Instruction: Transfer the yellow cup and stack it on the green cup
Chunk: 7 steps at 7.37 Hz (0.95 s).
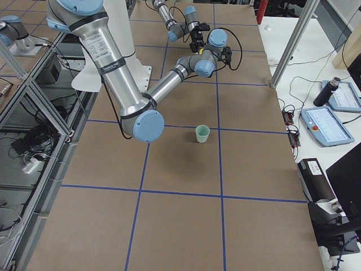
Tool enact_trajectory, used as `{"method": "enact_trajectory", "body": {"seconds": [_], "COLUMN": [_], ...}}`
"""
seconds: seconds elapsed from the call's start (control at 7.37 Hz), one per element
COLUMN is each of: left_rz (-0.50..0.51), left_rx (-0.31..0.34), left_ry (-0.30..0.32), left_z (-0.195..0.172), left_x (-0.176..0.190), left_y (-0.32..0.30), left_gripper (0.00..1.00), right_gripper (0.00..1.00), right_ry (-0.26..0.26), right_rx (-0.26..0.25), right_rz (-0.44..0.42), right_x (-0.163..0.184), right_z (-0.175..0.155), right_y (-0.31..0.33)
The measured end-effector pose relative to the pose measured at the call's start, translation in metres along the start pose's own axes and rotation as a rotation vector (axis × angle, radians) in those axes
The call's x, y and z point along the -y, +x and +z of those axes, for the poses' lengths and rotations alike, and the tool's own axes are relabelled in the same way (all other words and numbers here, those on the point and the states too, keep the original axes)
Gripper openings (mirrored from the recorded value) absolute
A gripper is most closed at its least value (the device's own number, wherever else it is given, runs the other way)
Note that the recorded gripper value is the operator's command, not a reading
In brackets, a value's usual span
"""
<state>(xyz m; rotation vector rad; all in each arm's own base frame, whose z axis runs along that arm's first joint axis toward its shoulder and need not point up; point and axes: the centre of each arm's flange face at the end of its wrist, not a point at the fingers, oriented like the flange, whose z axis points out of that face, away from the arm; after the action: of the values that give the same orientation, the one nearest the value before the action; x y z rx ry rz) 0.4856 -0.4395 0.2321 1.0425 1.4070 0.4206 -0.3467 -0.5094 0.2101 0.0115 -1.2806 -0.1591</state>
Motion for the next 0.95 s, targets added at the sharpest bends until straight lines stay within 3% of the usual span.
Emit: {"method": "enact_trajectory", "body": {"seconds": [0.41, 0.95], "left_rz": [0.011, 0.012], "left_rx": [-0.016, -0.047], "left_ry": [0.016, 0.053], "left_z": [0.019, 0.014], "left_x": [-0.016, -0.01], "left_y": [0.037, 0.064], "left_gripper": [0.0, 0.0], "right_gripper": [0.98, 0.91], "right_ry": [-0.036, -0.043], "right_rx": [0.029, 0.017], "right_rz": [0.015, 0.048], "right_x": [-0.003, 0.004], "right_z": [0.021, 0.033], "right_y": [-0.043, -0.042]}}
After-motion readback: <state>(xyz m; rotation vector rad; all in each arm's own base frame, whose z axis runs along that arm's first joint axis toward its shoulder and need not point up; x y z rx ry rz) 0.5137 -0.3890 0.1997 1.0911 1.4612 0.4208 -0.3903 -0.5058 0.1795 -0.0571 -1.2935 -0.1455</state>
